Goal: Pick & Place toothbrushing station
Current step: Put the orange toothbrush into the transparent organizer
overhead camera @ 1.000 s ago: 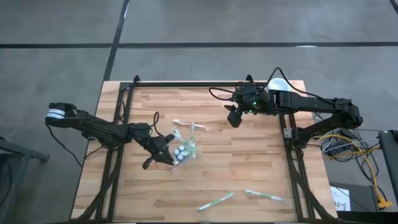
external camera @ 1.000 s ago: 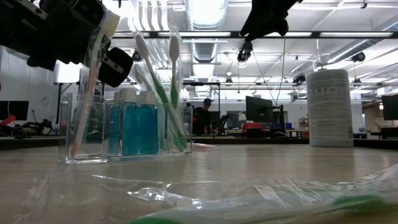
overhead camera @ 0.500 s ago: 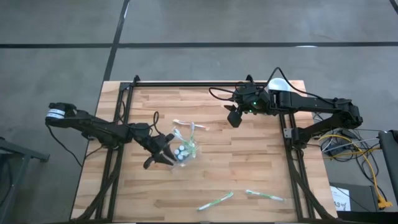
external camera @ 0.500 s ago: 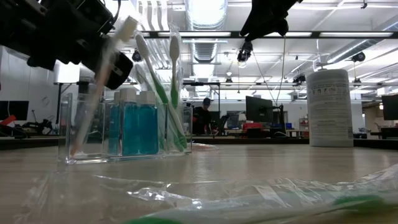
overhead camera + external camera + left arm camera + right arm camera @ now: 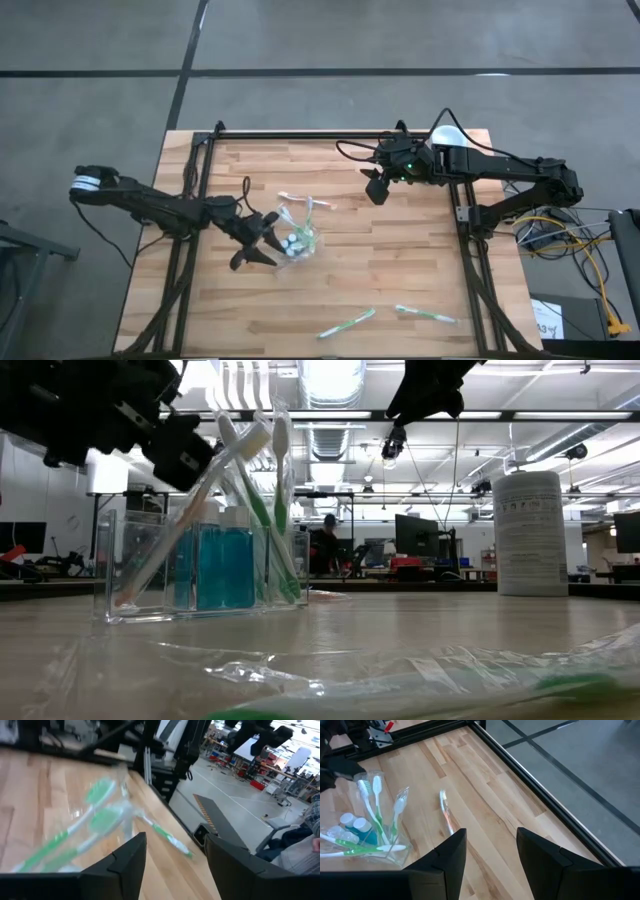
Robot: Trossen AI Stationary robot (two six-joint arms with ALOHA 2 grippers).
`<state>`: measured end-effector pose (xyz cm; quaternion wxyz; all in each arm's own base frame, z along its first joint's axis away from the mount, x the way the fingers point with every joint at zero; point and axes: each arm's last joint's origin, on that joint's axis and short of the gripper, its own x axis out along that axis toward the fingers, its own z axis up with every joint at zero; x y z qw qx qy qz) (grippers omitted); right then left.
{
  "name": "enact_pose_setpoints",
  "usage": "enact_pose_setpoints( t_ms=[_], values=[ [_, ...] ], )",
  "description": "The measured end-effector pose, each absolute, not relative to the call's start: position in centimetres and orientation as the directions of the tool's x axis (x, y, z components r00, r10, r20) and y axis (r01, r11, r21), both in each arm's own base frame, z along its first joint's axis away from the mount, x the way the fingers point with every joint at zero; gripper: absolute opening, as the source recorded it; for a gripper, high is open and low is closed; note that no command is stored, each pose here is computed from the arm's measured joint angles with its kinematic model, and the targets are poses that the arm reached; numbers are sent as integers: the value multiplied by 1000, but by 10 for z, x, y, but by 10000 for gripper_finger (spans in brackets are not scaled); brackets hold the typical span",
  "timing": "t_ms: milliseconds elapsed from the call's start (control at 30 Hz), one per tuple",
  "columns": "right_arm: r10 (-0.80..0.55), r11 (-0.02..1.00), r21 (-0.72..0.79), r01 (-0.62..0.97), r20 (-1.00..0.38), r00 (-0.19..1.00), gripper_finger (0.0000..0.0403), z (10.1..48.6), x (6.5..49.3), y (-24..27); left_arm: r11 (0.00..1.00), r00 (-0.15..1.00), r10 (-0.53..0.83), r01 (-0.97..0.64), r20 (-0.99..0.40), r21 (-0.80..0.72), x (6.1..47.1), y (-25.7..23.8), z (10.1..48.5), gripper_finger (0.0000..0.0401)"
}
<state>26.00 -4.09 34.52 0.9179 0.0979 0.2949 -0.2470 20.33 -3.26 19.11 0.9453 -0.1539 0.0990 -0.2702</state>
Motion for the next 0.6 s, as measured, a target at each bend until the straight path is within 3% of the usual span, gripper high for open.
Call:
enact_pose_setpoints(
  t_ms=[300,600],
  values=[
    [-395,859,34,511,-590,704,169,345,260,-41,879,888,-455,435,-68,-194,193,-29,206,204],
    [-395,859,34,511,-590,704,169,345,260,-41,955,940,-286,263,-188,-137,187,-23,220,204]
  ],
)
